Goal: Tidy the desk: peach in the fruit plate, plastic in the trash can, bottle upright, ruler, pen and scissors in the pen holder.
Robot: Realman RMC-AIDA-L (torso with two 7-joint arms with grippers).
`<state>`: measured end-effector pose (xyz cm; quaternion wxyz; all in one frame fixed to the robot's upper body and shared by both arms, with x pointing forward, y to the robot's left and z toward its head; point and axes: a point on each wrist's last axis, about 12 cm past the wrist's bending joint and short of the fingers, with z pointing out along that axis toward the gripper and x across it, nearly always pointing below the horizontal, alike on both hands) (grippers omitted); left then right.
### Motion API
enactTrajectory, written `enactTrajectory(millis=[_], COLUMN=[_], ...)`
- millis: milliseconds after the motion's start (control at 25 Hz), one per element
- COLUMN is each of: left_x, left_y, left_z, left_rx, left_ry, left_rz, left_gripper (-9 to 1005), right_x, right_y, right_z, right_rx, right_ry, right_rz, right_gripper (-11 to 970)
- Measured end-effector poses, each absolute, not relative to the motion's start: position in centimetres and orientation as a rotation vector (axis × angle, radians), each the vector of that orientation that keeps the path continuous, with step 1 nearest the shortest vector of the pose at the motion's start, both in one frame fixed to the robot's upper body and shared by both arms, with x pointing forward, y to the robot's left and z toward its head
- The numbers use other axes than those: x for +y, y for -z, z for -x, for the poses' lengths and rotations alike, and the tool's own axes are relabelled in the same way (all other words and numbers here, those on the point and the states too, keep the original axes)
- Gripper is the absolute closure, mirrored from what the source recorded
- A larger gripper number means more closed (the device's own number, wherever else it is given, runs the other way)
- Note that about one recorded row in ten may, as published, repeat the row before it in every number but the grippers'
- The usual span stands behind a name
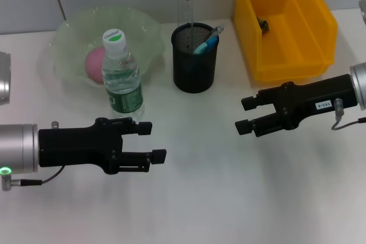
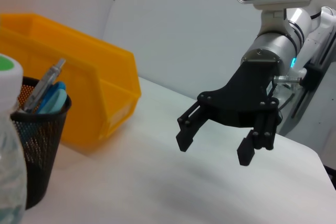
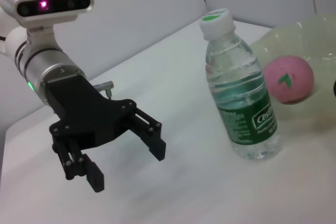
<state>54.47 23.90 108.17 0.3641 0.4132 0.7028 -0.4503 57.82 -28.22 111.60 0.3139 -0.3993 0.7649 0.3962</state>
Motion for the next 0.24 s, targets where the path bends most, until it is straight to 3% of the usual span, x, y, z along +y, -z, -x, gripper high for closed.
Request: enactTrajectory(millis=[240], left_x=[24.01], left_y=[-108.05], left_z=[-54.25], left_rx=[1.814], left_ry=[1.167], left_rz=[-1.072], left_gripper=[191], right_x=[-28.21], right_y=[-111.59], right_z=[-57.78], right_rx=[2.014], right_ry=[-1.044], right_rz=[1.054], right_gripper=[148])
